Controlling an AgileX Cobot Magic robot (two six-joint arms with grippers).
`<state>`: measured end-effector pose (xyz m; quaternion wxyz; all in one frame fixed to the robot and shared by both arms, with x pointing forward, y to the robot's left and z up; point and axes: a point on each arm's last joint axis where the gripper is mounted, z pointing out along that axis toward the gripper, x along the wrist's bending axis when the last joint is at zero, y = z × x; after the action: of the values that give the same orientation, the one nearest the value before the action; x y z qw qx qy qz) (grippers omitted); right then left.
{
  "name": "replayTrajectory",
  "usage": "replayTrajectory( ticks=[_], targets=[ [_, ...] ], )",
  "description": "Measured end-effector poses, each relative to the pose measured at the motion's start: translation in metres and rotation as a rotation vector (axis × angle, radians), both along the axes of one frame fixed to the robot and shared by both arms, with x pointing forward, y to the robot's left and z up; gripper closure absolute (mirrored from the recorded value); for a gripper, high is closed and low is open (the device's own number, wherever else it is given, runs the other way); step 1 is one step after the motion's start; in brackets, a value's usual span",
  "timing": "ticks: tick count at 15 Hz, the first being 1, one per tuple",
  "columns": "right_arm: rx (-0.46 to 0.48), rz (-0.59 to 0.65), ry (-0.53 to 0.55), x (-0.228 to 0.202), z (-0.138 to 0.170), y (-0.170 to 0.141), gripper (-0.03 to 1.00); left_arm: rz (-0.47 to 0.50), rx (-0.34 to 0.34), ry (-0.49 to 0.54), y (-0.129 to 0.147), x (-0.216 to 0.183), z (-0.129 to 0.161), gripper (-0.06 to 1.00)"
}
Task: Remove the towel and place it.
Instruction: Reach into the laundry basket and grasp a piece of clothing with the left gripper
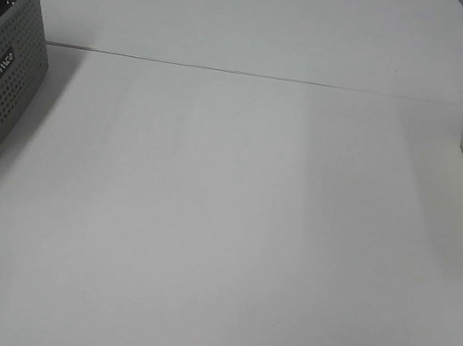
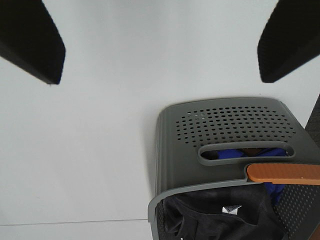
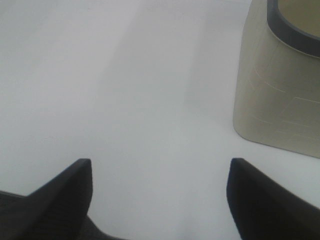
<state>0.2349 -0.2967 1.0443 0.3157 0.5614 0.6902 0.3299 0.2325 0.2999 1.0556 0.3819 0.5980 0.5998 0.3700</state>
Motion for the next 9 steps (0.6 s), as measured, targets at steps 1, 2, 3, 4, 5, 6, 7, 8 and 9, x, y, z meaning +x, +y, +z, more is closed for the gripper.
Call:
replayTrajectory(
  ticks=[1,2,3,4,5,6,7,8,9],
  targets=[
    [0.0,0.0,0.0,0.0,0.0,0.0,0.24,0.0,0.0,0.0,0.0,0.0,0.0,-0.05],
    [0.0,0.0,0.0,0.0,0.0,0.0,0.23,0.0,0.0,0.0,0.0,0.0,0.0,-0.05],
    [0.0,0.0,0.0,0.0,0.0,0.0,0.22,0.0,0.0,0.0,0.0,0.0,0.0,-0.05],
    [0.0,0.0,0.0,0.0,0.0,0.0,0.21,0.0,0.0,0.0,0.0,0.0,0.0,-0.05],
    [0.0,0.0,0.0,0.0,0.0,0.0,0.21,0.0,0.0,0.0,0.0,0.0,0.0,-0.05],
    [0.0,0.0,0.0,0.0,0.0,0.0,0.21,0.0,0.0,0.0,0.0,0.0,0.0,-0.05],
    [-0.001,-0.001,0.0,0.0,0.0,-0.0001,0.21,0.0,0.0,0.0,0.0,0.0,0.0,-0.05],
    [-0.001,-0.001,0.0,0.0,0.0,-0.0001,0.21,0.0,0.0,0.0,0.0,0.0,0.0,-0.05],
    [-0.001,-0.001,0.0,0.0,0.0,-0.0001,0.21,0.0,0.0,0.0,0.0,0.0,0.0,-0.05]
  ],
)
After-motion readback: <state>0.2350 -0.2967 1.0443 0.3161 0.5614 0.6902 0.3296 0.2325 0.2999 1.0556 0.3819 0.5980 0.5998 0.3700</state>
